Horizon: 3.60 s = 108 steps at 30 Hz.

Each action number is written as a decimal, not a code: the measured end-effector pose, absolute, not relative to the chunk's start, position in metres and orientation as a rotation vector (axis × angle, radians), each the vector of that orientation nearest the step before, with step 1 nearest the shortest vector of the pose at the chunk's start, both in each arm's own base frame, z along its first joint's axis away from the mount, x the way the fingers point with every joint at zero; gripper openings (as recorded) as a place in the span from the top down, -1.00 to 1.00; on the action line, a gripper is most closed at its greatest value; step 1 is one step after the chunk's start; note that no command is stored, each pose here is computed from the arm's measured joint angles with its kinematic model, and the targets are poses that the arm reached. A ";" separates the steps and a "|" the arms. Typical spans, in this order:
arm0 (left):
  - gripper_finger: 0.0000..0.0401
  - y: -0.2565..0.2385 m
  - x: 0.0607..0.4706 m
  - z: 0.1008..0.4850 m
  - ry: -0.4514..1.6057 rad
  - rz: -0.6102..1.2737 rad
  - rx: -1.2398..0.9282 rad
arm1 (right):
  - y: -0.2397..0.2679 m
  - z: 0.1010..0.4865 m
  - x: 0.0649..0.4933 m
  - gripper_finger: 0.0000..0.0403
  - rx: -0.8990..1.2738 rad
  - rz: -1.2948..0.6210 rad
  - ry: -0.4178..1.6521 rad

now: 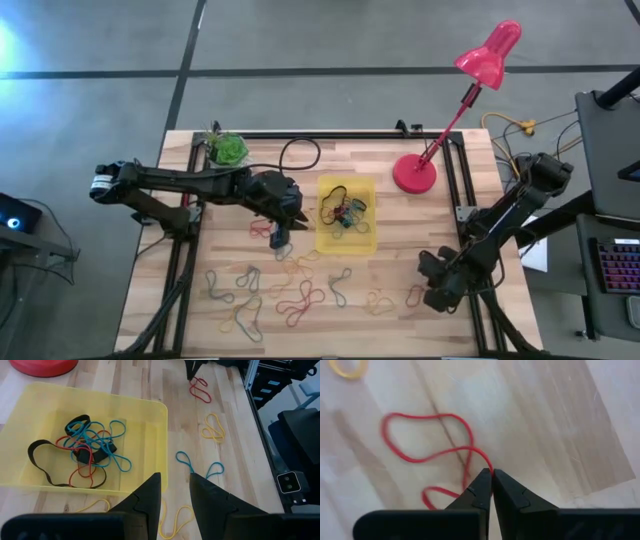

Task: Pick and place rubber bands into bin
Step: Put the red rubber band into the bin, then put the left red rubber band into the bin

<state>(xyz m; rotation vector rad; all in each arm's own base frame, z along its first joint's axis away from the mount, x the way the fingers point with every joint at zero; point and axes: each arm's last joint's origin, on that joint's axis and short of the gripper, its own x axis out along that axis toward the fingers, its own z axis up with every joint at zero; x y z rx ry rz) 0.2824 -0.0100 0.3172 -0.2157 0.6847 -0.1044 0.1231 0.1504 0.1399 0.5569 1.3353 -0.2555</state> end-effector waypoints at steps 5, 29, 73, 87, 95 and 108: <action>0.57 -0.010 0.282 0.317 0.685 -0.105 -0.216 | 0.151 0.153 0.125 0.96 0.582 -0.207 1.273; 0.57 -0.010 0.284 0.319 0.661 -0.107 -0.213 | 0.114 0.287 0.199 0.96 0.247 -0.192 0.700; 0.57 -0.009 0.283 0.318 0.671 -0.074 -0.204 | 0.012 0.234 0.297 0.57 0.238 -0.266 0.927; 0.57 -0.014 0.235 0.227 0.993 0.016 -0.298 | 0.026 0.280 0.251 0.38 0.276 -0.112 0.808; 0.57 -0.011 0.194 0.197 0.967 0.145 -0.403 | 0.043 0.289 0.213 0.46 0.327 -0.043 0.746; 0.57 -0.007 0.177 0.159 1.164 0.282 -0.306 | 0.049 0.277 0.189 0.37 0.445 -0.034 0.732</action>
